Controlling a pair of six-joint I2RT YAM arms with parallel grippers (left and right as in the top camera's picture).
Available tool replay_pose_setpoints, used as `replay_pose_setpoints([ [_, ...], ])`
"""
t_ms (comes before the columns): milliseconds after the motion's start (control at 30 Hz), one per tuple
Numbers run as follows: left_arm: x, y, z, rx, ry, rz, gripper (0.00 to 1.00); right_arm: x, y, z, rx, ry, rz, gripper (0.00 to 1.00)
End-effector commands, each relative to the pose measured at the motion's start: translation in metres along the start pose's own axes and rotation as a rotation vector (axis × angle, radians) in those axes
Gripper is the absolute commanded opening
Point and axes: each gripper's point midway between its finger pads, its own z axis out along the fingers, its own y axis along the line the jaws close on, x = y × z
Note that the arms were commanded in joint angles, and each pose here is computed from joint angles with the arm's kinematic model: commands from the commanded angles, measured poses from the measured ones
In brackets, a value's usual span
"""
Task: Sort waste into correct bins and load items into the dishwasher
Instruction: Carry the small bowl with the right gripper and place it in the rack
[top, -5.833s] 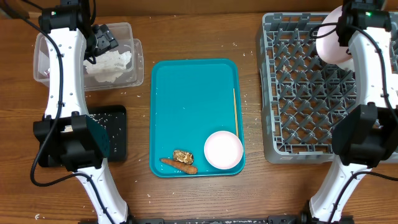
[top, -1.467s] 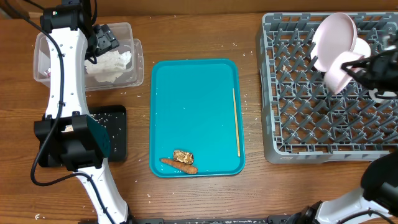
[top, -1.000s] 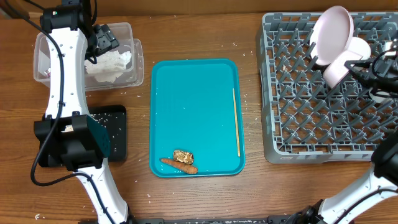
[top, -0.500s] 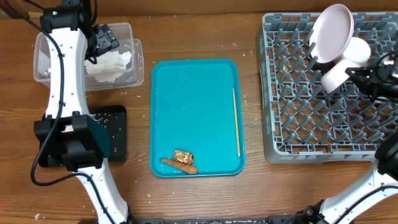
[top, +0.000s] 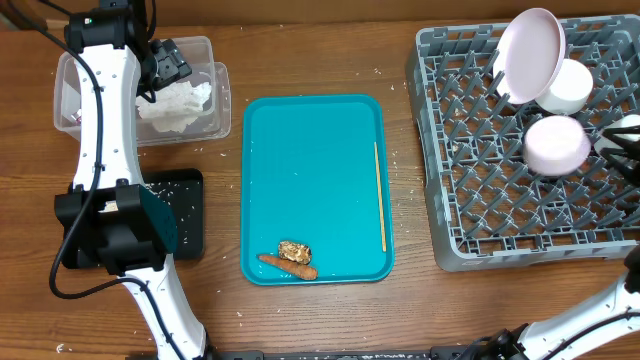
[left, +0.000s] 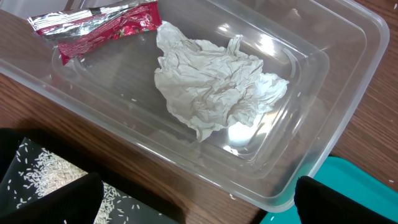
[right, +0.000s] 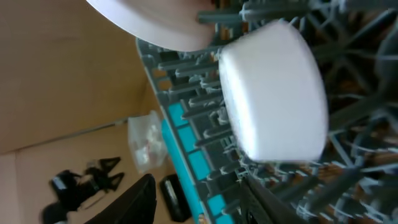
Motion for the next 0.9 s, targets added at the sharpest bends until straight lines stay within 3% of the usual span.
replay_pose_setpoints([
  [0,0.002,-0.001,0.006,-0.019,0.005,-0.005,1.00,0.001,0.023,-0.027,0.163,-0.069,-0.045,0.47],
  [333,0.002,-0.001,0.006,-0.018,0.005,-0.005,1.00,0.011,0.057,-0.059,0.544,-0.245,-0.107,0.47],
  [467,0.002,-0.001,0.006,-0.019,0.005,-0.005,1.00,0.008,0.049,-0.044,0.689,-0.262,-0.072,0.40],
  [600,0.002,-0.001,0.006,-0.019,0.005,-0.005,1.00,0.008,0.067,-0.002,0.673,-0.221,-0.169,0.39],
  [700,0.002,-0.001,0.006,-0.019,0.005,-0.005,1.00,0.003,0.089,0.031,0.653,-0.234,-0.251,0.52],
  [767,0.002,-0.001,0.006,-0.019,0.005,-0.005,1.00,-0.005,0.099,0.046,0.678,-0.283,-0.287,0.72],
  [867,0.002,-0.001,0.006,-0.019,0.005,-0.005,1.00,-0.026,0.110,0.068,0.763,-0.408,-0.331,0.86],
])
